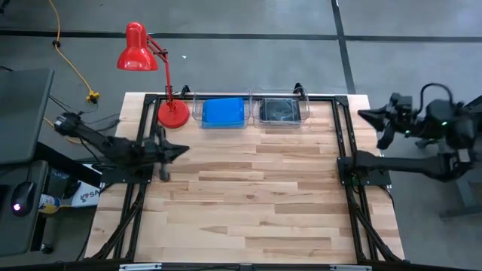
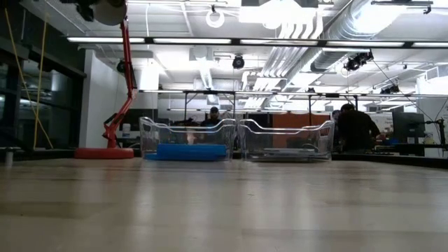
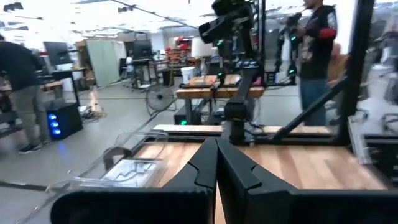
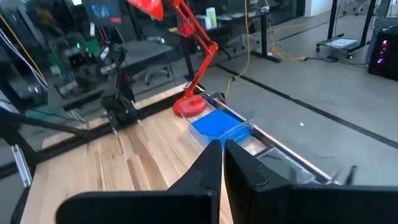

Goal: Pick & place jewel cases by type
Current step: Return to Home Position

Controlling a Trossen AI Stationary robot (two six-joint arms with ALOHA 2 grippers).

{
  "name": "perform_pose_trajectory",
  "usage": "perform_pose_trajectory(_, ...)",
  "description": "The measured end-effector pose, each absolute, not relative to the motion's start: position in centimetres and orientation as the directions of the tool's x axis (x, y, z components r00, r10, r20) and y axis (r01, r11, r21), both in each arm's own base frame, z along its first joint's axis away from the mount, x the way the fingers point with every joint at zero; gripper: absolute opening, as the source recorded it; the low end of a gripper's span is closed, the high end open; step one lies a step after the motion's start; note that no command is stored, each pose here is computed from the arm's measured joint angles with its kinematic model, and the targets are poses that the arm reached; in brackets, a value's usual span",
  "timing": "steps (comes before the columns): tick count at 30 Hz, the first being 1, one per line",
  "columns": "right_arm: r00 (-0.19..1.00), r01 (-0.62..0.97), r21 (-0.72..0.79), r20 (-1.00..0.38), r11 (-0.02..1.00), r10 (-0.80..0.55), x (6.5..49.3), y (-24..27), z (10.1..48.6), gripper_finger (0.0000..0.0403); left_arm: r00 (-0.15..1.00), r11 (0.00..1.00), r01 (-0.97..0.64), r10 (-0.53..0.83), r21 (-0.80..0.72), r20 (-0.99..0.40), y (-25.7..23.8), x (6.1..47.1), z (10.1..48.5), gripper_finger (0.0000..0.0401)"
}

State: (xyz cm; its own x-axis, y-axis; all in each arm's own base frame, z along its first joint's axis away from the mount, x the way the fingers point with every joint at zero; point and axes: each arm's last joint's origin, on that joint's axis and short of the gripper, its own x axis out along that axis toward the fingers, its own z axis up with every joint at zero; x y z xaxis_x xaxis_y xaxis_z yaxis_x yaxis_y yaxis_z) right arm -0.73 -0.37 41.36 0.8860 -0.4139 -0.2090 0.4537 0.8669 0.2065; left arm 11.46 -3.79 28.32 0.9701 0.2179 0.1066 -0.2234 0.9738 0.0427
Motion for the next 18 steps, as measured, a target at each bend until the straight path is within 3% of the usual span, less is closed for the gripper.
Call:
perform_pose_trajectory(4,0.903,0.428,0.252,-0.160,0.868,-0.399,-0.3,-0.4,38.2,0.0000,0.953,0.957,-0.285,0.278,0.049,0.120,-2.7,14.3,26.8,0.0000)
perform_pose_trajectory(7,0.925,0.379,0.267,-0.124,0.886,-0.359,0.5,-0.5,36.7,0.0000,0.930,0.952,-0.305,0.289,0.038,0.226,-0.1,15.4,26.8,0.0000)
perform_pose_trajectory(15,0.944,0.329,0.325,-0.075,0.887,-0.322,1.4,-0.6,33.6,0.0000,0.920,0.977,-0.213,0.192,0.024,0.341,4.3,13.6,27.4,0.0000)
perform_pose_trajectory(18,0.953,0.302,0.358,-0.094,0.884,-0.288,2.6,-0.8,31.5,0.0000,0.933,0.978,-0.206,0.185,0.037,0.308,4.1,12.9,27.2,0.0000)
